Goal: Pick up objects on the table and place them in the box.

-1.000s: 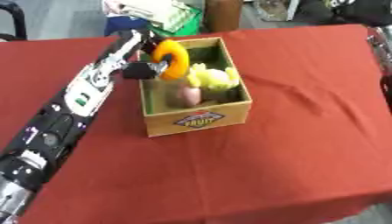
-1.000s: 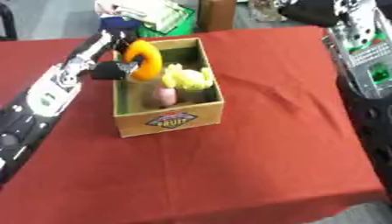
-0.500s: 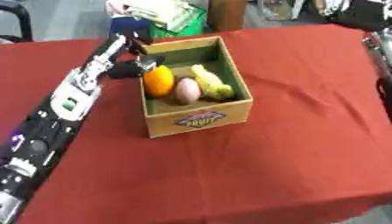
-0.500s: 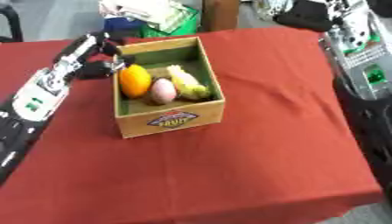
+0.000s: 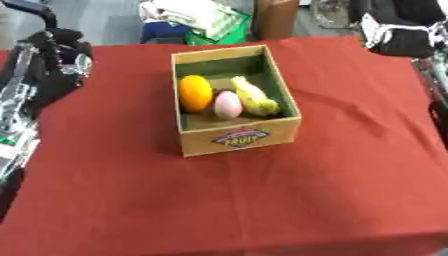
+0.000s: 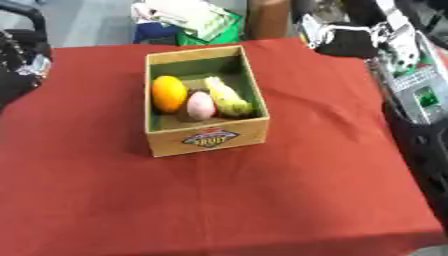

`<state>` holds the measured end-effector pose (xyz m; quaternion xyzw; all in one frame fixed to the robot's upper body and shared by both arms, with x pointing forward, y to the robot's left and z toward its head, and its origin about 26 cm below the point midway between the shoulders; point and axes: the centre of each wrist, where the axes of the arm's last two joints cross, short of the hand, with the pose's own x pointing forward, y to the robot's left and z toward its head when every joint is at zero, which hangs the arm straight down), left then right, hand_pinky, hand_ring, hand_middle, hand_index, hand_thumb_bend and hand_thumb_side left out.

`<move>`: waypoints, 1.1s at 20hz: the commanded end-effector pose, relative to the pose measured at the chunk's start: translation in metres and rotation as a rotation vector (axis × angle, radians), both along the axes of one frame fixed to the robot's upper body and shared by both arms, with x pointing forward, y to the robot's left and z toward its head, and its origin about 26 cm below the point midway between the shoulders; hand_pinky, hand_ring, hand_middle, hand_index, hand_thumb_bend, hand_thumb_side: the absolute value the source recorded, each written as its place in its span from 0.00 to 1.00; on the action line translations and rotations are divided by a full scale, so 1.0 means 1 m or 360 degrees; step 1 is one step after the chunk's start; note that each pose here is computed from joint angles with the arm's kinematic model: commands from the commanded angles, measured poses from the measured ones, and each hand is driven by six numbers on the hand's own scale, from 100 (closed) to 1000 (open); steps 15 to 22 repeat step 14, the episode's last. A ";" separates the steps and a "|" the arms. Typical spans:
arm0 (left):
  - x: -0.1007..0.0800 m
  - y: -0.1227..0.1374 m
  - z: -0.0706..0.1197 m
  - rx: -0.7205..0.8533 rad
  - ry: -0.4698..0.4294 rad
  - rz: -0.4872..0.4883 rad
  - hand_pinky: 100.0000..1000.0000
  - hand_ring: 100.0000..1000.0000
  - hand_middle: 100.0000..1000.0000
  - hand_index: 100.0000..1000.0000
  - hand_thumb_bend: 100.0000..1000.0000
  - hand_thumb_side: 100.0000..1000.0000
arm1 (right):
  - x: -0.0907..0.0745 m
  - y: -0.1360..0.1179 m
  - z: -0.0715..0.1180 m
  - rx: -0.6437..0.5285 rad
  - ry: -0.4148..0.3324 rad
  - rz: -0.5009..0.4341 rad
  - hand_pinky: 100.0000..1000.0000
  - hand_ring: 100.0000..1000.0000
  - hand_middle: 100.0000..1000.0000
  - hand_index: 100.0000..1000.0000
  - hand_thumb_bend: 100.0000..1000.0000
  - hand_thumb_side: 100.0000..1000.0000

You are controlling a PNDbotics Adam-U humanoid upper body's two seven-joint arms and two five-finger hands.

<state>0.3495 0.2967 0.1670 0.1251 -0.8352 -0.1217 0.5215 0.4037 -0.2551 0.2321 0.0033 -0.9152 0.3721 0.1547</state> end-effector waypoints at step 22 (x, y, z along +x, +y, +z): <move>-0.029 0.009 -0.015 -0.0182 -0.0039 0.0190 0.67 0.52 0.49 0.65 0.14 0.11 | -0.004 -0.034 -0.023 -0.0129 0.0130 -0.0139 0.53 0.66 0.60 0.70 0.00 0.15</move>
